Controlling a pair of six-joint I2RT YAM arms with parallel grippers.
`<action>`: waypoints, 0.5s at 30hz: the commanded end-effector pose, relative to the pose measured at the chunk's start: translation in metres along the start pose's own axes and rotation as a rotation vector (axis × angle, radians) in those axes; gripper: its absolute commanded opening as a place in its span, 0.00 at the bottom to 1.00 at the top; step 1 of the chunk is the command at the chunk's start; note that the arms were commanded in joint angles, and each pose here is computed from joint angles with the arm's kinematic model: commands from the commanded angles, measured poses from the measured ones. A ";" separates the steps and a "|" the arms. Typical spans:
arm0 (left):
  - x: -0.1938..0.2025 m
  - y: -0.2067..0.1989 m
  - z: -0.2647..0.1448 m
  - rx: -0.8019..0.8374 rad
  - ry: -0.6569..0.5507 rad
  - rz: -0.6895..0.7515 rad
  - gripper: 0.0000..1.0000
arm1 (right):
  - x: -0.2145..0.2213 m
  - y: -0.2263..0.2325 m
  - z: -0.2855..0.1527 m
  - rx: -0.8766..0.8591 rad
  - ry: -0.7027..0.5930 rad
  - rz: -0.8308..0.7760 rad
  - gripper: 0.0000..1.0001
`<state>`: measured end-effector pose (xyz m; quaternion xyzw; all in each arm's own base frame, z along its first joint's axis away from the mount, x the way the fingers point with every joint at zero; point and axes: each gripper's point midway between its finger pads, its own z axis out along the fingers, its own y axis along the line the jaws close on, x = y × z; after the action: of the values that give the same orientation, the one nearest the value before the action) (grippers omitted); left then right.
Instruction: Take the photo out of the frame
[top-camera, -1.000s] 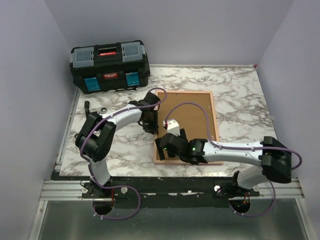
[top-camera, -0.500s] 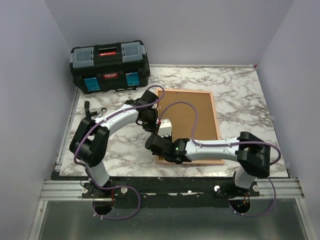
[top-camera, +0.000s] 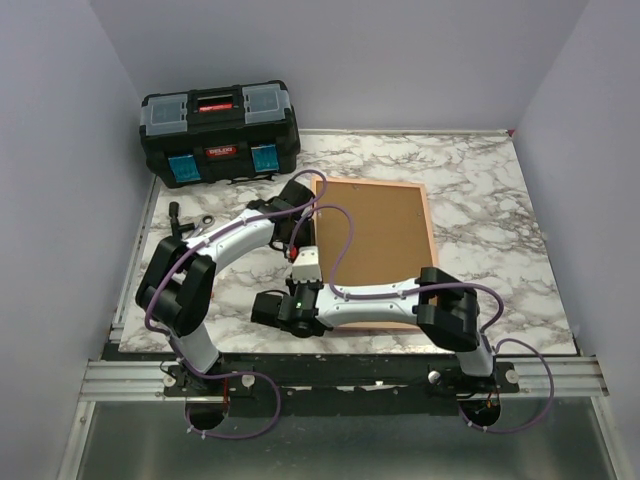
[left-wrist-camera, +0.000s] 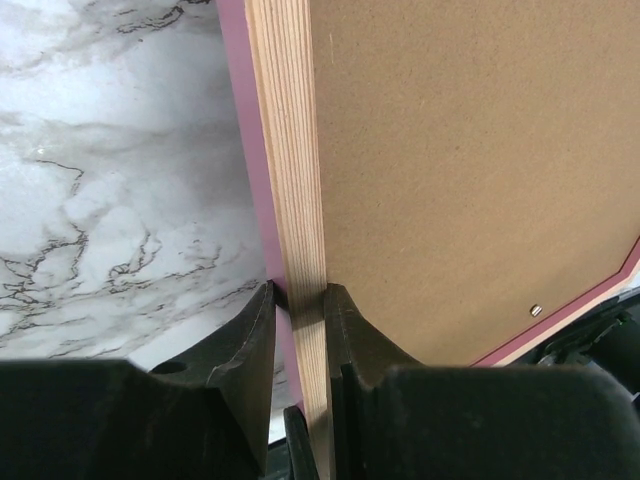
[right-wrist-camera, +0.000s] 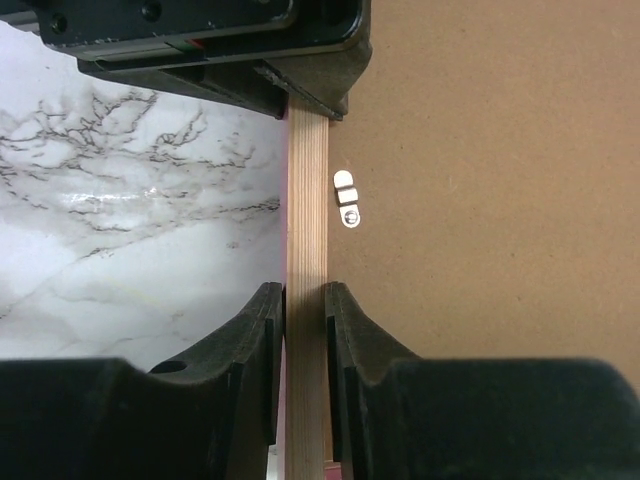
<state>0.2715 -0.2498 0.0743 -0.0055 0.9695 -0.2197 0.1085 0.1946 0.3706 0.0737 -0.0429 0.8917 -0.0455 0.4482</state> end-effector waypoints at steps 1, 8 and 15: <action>-0.002 -0.031 -0.020 0.139 -0.020 0.016 0.00 | -0.001 -0.025 0.002 0.117 -0.054 -0.018 0.24; -0.005 -0.032 -0.024 0.151 -0.041 0.022 0.00 | -0.003 0.000 -0.004 -0.061 -0.022 0.058 0.01; -0.013 -0.038 -0.032 0.246 -0.078 0.031 0.20 | -0.010 0.005 -0.013 -0.209 -0.003 0.137 0.01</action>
<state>0.2668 -0.2520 0.0786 -0.0049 0.9632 -0.2443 0.1121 0.1892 0.3647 0.0771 -0.0350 0.8916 0.0111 0.4513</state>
